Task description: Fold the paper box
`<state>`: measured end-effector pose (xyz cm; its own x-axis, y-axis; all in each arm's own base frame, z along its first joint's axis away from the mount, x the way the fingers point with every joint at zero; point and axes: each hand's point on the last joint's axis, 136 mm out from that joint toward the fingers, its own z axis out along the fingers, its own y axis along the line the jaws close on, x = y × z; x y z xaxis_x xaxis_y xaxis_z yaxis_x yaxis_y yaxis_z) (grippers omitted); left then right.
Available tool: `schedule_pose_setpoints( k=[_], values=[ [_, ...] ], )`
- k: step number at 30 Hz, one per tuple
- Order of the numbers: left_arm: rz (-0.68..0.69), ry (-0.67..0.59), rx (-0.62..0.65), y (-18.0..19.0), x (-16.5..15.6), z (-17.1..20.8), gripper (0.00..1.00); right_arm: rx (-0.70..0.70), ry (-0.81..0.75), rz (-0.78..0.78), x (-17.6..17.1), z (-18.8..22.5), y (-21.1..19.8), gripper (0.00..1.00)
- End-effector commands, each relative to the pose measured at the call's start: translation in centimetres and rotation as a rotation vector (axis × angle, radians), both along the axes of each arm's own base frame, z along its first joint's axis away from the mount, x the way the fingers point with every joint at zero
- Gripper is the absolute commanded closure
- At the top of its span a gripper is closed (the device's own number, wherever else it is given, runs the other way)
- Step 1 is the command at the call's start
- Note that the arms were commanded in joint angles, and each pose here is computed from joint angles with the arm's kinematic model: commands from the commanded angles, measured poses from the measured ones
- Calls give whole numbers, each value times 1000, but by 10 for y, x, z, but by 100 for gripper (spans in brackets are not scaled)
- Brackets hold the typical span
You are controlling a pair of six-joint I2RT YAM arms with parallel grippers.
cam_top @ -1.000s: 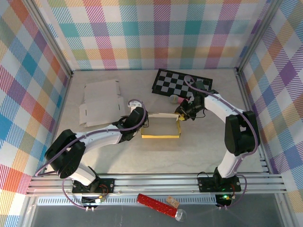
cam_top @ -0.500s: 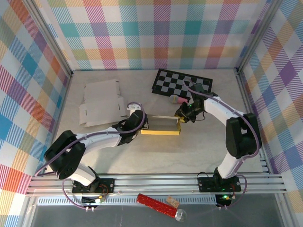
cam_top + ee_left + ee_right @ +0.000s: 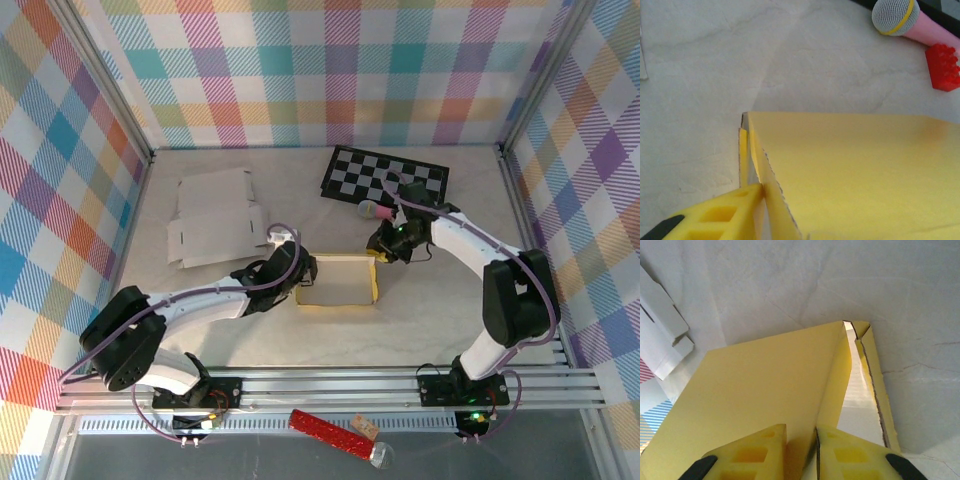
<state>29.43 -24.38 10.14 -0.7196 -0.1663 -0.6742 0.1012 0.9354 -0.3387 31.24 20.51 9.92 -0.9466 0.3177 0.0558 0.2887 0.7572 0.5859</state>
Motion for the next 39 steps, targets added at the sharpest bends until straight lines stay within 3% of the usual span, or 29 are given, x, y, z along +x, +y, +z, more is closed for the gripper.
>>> schedule_pose_setpoints(
  k=[1, 8, 12, 23, 24, 26, 32, 39],
  values=[
    [-47, 71, -27, -5, -20, -6, 56, -7, -33, 43, -9, 0, 4, 78],
    [-78, 138, -79, -11, -34, -10, 50, -31, -33, 38, -13, -5, -1, 79],
    [-74, 173, -88, -7, -43, -9, 40, -31, -36, 41, -13, -6, 1, 79],
    [-163, 318, -86, 6, -86, -11, 31, -42, -25, 39, -12, -8, 3, 79],
    [-180, 336, -93, 6, -92, -9, 23, -43, -24, 36, -12, -7, 3, 79],
    [-223, 373, -115, 5, -105, -4, 22, -46, -19, 32, -12, -7, 2, 79],
    [-415, 433, -212, -6, -142, 29, 22, -55, -21, 20, -11, -3, 1, 79],
    [-631, 474, -494, -38, -176, 103, 24, -76, -23, 12, -8, -1, -2, 79]
  ],
)
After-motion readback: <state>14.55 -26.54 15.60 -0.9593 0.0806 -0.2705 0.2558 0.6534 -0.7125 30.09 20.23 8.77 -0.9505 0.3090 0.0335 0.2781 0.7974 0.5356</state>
